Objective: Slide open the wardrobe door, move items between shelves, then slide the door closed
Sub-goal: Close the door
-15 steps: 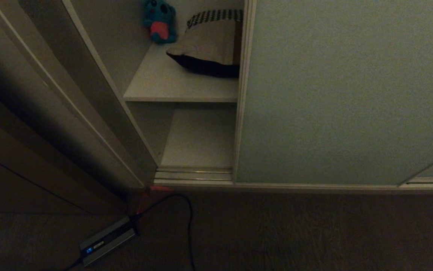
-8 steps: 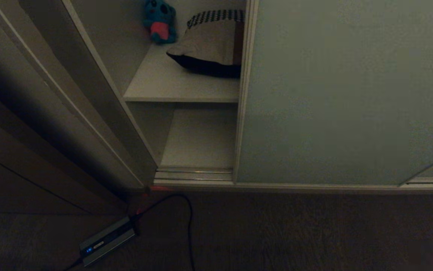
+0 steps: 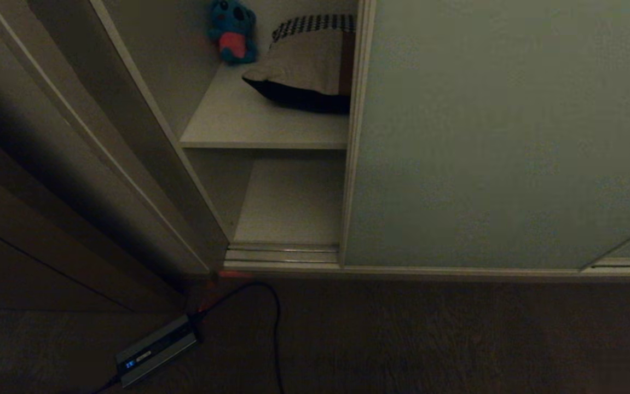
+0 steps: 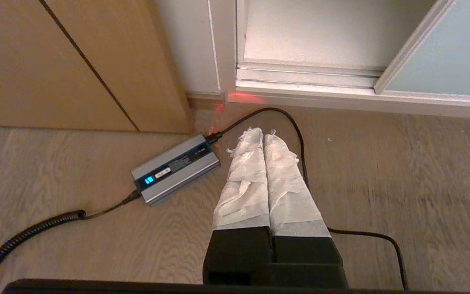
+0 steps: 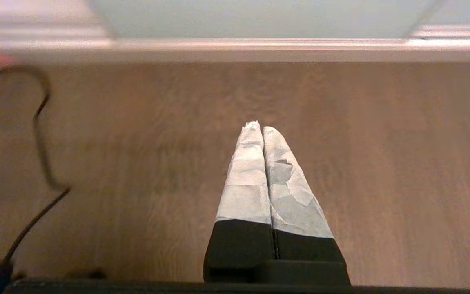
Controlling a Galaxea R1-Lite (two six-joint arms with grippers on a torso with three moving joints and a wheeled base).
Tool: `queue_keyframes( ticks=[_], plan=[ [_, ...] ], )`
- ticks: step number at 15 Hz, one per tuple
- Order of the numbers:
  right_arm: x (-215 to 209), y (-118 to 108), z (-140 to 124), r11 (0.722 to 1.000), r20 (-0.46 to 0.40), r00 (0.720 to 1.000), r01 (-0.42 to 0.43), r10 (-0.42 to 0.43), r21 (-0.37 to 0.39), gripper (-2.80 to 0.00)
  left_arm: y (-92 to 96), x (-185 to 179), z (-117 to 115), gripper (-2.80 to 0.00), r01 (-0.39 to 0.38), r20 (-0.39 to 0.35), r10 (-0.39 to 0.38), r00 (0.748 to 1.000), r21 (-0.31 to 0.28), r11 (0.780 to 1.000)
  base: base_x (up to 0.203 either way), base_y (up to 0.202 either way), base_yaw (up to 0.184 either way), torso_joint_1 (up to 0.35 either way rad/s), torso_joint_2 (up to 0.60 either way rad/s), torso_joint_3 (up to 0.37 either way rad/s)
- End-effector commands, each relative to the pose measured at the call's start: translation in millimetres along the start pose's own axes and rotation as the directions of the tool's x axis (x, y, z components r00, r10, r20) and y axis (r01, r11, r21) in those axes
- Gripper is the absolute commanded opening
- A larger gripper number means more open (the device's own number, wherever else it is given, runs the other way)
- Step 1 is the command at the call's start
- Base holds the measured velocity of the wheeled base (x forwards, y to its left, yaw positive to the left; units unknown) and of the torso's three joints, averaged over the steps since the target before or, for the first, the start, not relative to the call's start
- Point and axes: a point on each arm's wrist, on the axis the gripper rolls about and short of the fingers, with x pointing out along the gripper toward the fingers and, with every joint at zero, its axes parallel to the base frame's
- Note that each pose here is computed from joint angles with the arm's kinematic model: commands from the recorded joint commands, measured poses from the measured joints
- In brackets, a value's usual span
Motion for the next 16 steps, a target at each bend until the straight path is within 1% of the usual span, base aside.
queue_keyframes(
  ticks=[1,2,4,7,8,9,10,12,16],
  plan=[
    [1,-1,-6,1.000,-0.018,1.000,0.026,-0.026,0.016,-2.80,0.0,0,0,-2.80,0.000,-0.001,0.000,1.000,0.000,1.000,0.000,0.000,0.000,0.000,0.00,0.000],
    [3,-1,-5,1.000,0.010,1.000,0.024,-0.024,0.019,-2.80,0.0,0,0,-2.80,0.000,0.000,0.000,1.000,0.000,1.000,0.000,0.000,0.000,0.000,0.00,0.000],
    [5,-1,-6,1.000,0.024,1.000,0.020,-0.020,-0.005,-2.80,0.0,0,0,-2.80,0.000,-0.001,0.000,1.000,0.000,1.000,0.000,0.000,0.000,0.000,0.00,0.000],
    [6,0,-6,1.000,0.037,0.999,0.019,-0.018,-0.010,-2.80,0.0,0,0,-2.80,0.000,0.000,0.000,1.000,0.000,1.000,0.000,0.000,0.000,0.000,0.00,0.000],
    [9,0,-4,1.000,0.089,0.996,0.006,-0.004,-0.028,-2.80,0.0,0,0,-2.80,0.000,0.000,0.000,1.000,0.000,1.000,0.000,0.000,0.000,0.000,0.00,0.000],
    [14,1,-6,0.999,0.145,0.989,-0.022,0.028,-0.044,-2.80,0.0,0,0,-2.80,0.000,0.000,0.000,1.000,0.000,1.000,0.000,0.000,0.000,0.000,0.00,0.000],
    [19,1,-12,0.998,0.162,0.985,-0.043,0.051,-0.052,-2.80,0.0,0,0,-2.80,0.000,0.000,0.000,1.000,0.000,1.000,0.000,0.000,0.000,0.000,0.00,0.000],
    [18,2,-9,0.997,0.182,0.981,-0.058,0.068,-0.059,-2.80,0.0,0,0,-2.80,0.000,0.000,0.000,1.000,0.000,1.000,0.000,0.000,0.000,0.000,0.00,0.000],
    [18,2,-9,0.996,0.185,0.980,-0.057,0.068,-0.062,-2.80,0.0,0,0,-2.80,0.000,0.000,0.000,1.000,0.000,1.000,0.000,0.000,0.000,0.000,0.00,0.000]
  ],
)
